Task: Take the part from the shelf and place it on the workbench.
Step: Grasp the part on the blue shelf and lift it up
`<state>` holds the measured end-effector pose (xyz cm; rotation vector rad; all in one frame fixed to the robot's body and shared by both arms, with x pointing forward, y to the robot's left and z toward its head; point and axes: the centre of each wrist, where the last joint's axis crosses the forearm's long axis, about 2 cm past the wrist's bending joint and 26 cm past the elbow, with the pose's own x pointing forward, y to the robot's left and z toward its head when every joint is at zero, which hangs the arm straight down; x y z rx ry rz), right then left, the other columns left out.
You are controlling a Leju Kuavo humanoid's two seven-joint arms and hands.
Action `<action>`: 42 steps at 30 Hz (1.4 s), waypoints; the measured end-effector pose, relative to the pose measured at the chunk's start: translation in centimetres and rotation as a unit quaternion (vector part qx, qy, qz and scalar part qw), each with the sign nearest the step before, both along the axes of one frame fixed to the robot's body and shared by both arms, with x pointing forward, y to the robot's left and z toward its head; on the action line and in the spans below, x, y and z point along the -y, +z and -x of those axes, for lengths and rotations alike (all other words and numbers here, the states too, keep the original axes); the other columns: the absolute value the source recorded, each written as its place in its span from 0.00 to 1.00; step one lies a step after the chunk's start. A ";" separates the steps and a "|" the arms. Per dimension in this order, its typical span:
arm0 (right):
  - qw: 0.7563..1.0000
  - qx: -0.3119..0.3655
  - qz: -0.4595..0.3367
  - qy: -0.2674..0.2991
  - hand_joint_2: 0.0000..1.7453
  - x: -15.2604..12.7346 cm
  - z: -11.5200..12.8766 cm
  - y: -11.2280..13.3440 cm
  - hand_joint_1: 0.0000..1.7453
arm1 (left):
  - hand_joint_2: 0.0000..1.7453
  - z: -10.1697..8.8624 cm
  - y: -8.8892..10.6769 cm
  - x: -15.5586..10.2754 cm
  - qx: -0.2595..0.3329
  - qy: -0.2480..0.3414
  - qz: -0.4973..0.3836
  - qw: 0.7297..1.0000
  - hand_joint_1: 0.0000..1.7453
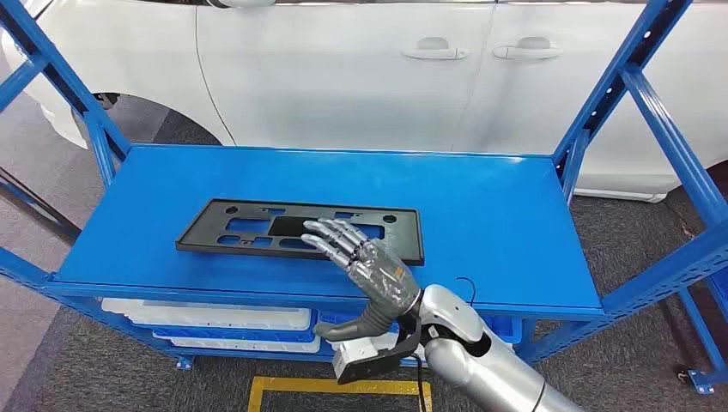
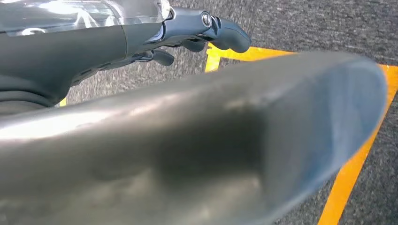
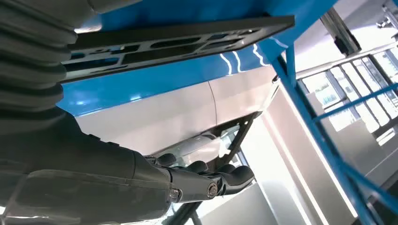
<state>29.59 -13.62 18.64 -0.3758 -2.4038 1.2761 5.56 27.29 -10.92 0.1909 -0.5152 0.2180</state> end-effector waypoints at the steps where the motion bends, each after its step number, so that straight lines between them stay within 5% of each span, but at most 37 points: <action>1: 1.000 0.001 0.002 0.001 1.00 -0.2 0.0 -0.1 0.00 | 0.00 0.0 0.0 0.0 0.000 0.000 0.000 1.000 0.00; 18: 0.999 0.022 0.037 0.005 1.00 -1.7 0.1 -1.3 0.00 | 0.00 0.1 0.0 0.3 -0.001 -0.002 0.002 1.000 0.00; 25: 0.992 0.097 0.083 -0.024 1.00 -4.3 0.7 -1.8 0.00 | 0.00 0.2 0.0 0.4 -0.002 -0.010 0.001 1.000 0.00; 42: 0.975 0.065 0.203 -0.062 1.00 -11.5 -3.2 -1.6 0.00 | 0.00 -0.9 0.1 0.5 0.003 -0.044 0.004 0.999 0.00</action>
